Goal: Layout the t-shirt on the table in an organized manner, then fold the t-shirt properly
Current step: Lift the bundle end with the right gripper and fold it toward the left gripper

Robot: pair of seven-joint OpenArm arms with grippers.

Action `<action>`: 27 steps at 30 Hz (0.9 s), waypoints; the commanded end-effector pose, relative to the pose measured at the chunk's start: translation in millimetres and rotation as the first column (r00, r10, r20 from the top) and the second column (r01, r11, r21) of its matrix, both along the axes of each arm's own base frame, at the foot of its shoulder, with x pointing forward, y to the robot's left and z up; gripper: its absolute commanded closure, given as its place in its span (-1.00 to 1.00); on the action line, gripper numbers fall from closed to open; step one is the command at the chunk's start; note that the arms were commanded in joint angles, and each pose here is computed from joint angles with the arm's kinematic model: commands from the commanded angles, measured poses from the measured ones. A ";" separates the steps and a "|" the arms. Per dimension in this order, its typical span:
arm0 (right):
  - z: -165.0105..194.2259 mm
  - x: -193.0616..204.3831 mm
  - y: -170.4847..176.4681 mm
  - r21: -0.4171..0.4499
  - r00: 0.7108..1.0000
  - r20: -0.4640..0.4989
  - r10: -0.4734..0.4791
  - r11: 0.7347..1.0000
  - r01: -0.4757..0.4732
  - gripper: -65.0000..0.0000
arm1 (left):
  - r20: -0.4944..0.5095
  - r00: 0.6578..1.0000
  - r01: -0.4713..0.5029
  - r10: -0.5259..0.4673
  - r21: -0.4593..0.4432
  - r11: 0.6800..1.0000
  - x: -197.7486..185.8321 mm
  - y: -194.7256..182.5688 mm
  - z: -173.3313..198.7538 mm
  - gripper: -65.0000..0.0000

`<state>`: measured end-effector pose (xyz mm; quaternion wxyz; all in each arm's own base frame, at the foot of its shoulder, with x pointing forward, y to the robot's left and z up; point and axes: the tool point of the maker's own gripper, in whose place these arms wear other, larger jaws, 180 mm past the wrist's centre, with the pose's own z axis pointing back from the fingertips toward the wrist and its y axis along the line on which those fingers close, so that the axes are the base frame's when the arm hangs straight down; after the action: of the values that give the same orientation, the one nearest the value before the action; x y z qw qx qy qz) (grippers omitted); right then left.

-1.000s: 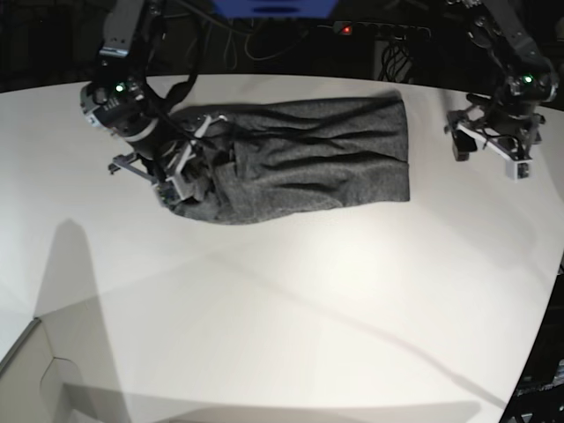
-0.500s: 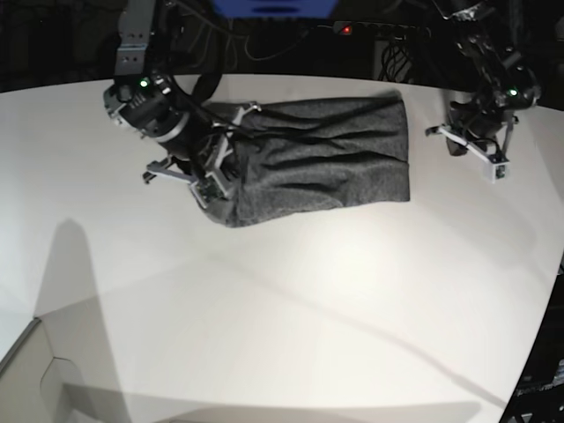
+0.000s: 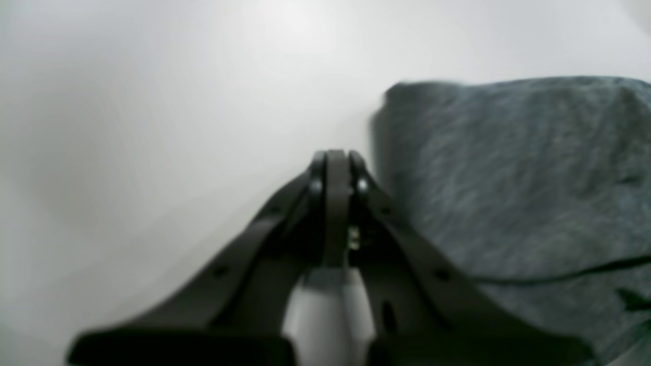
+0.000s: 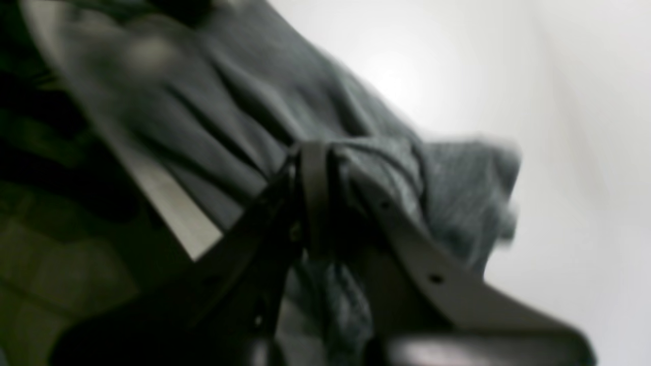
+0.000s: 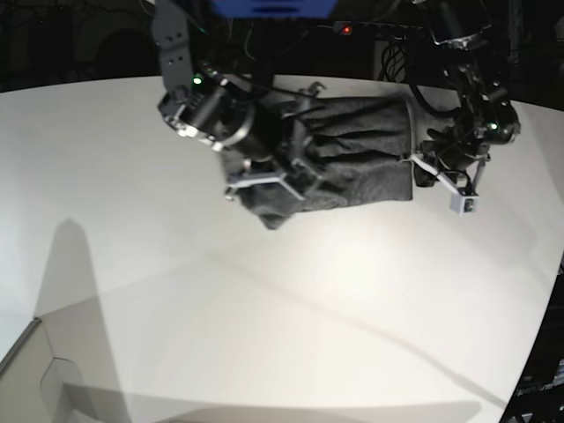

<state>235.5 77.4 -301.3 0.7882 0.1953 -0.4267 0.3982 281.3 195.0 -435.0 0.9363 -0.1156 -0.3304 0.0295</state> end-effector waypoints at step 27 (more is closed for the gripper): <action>11.9 14.0 146.6 0.302 0.909 0.010 0.416 0.865 -0.400 1.00 | -0.087 0.996 0.037 -0.032 0.062 0.997 -17.3 13.1 -11.0 1.00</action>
<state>245.4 213.5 -314.5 0.6821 0.3857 -0.3819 0.4900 277.9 201.0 -435.0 0.9382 -0.1114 -0.3274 0.0148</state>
